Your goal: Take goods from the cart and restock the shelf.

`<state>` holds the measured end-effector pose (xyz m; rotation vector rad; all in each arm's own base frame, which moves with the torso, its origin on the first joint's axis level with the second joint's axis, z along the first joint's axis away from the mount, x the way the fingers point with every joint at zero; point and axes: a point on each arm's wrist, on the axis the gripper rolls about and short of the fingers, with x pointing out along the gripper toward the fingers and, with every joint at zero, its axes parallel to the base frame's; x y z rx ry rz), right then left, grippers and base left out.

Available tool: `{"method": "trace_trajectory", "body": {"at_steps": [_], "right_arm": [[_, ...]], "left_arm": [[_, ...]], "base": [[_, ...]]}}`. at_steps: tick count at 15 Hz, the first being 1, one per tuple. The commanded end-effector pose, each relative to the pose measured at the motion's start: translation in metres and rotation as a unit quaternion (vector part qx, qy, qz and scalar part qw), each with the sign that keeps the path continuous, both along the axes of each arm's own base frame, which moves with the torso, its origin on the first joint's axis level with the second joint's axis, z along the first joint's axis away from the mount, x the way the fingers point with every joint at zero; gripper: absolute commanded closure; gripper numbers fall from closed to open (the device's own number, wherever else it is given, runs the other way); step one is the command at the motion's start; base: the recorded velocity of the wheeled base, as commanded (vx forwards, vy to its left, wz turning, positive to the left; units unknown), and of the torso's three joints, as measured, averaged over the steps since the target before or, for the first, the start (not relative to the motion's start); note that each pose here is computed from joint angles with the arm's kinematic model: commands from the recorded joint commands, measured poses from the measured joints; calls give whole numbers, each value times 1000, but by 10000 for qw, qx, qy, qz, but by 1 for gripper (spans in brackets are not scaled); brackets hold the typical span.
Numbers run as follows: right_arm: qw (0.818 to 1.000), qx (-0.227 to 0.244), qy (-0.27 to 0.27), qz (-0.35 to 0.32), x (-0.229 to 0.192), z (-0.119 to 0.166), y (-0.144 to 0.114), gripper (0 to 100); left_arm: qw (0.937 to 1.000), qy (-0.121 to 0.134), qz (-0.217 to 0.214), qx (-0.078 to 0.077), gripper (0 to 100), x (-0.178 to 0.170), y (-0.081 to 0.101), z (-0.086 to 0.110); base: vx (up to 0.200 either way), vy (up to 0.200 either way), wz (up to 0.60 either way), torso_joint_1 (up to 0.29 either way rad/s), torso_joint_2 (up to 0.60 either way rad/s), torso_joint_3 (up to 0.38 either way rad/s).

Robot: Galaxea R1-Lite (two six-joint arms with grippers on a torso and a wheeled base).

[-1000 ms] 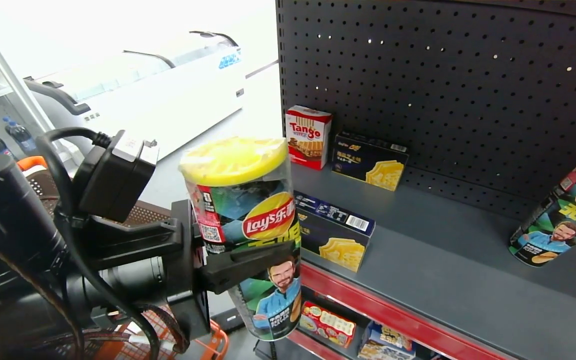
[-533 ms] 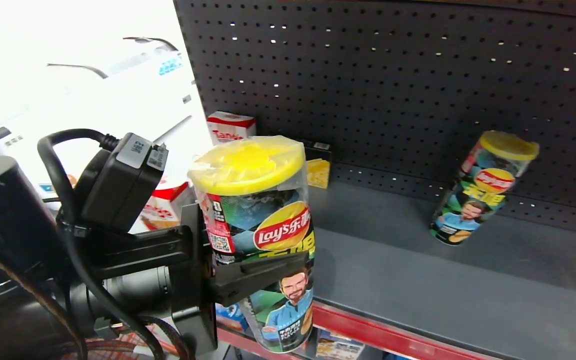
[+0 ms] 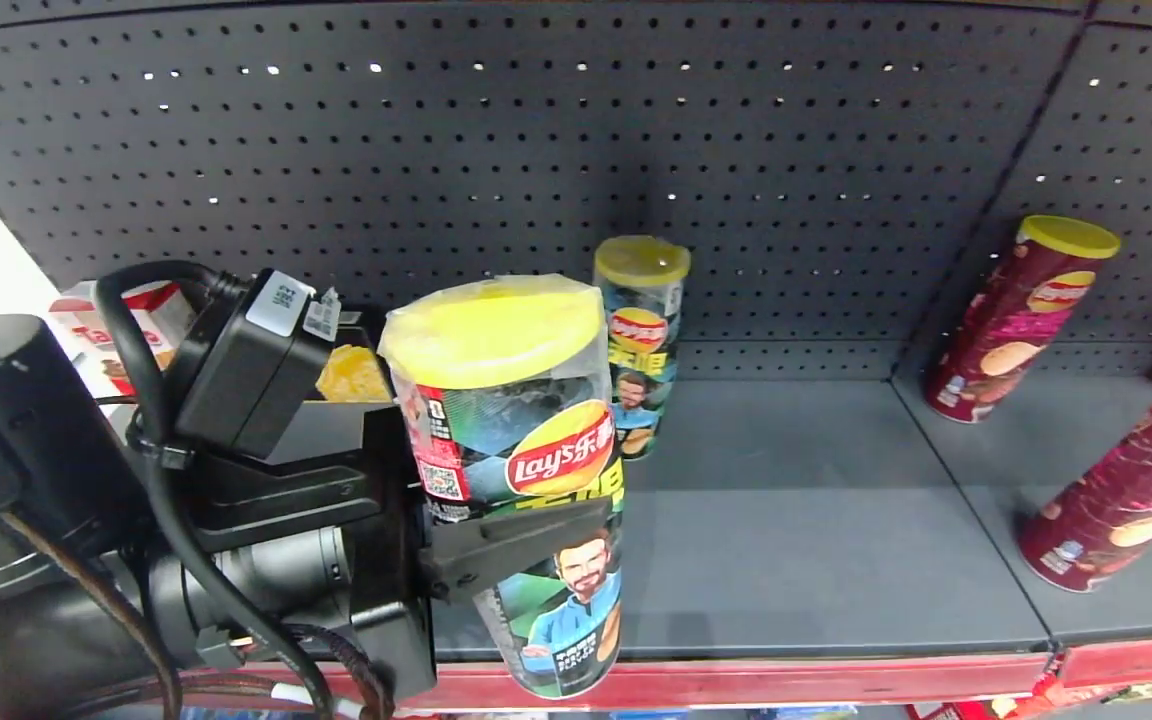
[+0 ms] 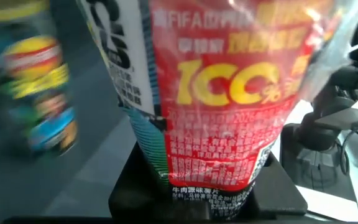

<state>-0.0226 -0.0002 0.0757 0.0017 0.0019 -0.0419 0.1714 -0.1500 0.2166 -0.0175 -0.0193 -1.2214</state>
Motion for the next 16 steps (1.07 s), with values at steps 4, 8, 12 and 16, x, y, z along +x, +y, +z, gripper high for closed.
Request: {"method": "trace_trajectory", "body": {"at_steps": [4, 8, 12, 16], "right_arm": [[10000, -1, 6, 2, 0, 0, 0, 0], [10000, -8, 6, 3, 0, 0, 0, 0], [10000, -47, 15, 3, 0, 0, 0, 0], [10000, -24, 7, -5, 0, 0, 0, 0]], "left_arm": [[9999, 42, 93, 30, 100, 1, 4, -3], [9998, -43, 170, -42, 100, 4, 7, -1], [9990, -39, 446, -29, 100, 3, 23, -3], [9988, 12, 492, -1, 100, -3, 29, -8]], "base": [[0, 0, 0, 0, 0, 0], [0, 0, 0, 0, 0, 0], [0, 0, 0, 0, 0, 0], [0, 0, 150, -1, -1, 2]]}}
